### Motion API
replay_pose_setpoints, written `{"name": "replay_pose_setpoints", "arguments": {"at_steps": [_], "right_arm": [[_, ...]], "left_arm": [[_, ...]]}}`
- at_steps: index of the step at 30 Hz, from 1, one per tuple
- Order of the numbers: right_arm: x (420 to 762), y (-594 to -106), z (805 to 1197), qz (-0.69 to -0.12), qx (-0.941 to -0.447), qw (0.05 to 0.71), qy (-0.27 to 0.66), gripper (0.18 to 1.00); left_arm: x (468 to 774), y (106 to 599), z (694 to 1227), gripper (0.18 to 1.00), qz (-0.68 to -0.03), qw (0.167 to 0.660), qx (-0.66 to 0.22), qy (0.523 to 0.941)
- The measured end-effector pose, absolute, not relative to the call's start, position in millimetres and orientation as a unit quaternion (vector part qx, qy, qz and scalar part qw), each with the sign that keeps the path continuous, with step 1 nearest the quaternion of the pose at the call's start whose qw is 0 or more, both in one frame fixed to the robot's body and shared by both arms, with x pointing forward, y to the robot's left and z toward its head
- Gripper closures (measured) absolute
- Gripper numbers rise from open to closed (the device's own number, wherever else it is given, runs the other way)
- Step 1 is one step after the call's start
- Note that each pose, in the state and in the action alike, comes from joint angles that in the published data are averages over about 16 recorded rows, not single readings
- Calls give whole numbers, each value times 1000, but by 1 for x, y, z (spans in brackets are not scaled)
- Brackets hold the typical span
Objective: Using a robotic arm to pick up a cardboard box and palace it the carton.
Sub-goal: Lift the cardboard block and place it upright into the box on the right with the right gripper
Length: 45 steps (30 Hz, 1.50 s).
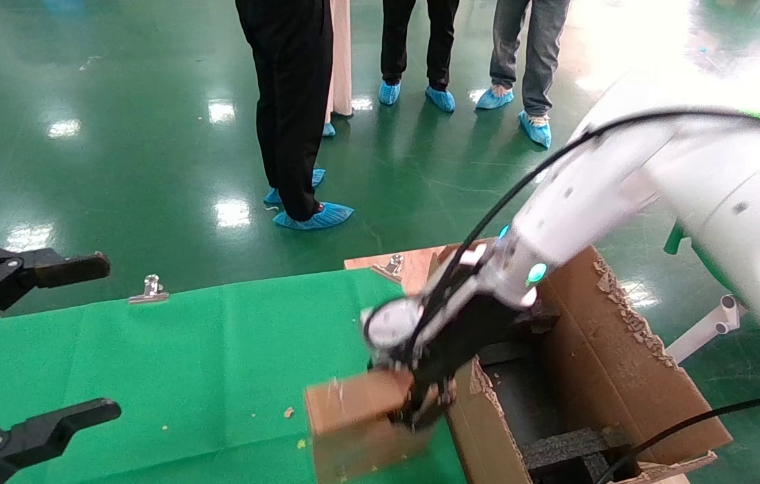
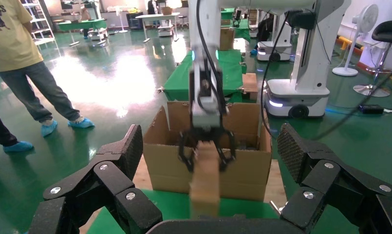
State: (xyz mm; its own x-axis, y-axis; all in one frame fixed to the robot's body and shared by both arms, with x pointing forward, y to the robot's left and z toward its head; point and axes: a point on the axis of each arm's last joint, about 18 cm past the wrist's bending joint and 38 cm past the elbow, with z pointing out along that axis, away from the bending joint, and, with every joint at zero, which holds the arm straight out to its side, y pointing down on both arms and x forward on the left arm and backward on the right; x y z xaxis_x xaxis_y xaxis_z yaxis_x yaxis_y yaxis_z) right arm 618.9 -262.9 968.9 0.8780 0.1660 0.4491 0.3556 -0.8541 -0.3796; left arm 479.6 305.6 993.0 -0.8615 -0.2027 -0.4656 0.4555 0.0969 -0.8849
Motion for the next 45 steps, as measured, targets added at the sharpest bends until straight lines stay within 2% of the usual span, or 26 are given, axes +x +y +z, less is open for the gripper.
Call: {"name": "replay_pose_setpoints", "arguments": {"at_steps": [13,20,31,45], "right_arm": [[593,-296,1068,-302,-908,257,-137,836],[577,-311,1101,-336,-896,256,-138,839],[562,-356,1113,-362,-894,243,-101,842],[533,-453,1098,-383,-900,211,4,844]], "left_arm": [[480,306,993,184,-666,247,91,698],[480,306,993,184,-666,247,91,698],[480,306,993,184,-666,247,91,698],[480,306,993,184,-666,247,91,698]]}}
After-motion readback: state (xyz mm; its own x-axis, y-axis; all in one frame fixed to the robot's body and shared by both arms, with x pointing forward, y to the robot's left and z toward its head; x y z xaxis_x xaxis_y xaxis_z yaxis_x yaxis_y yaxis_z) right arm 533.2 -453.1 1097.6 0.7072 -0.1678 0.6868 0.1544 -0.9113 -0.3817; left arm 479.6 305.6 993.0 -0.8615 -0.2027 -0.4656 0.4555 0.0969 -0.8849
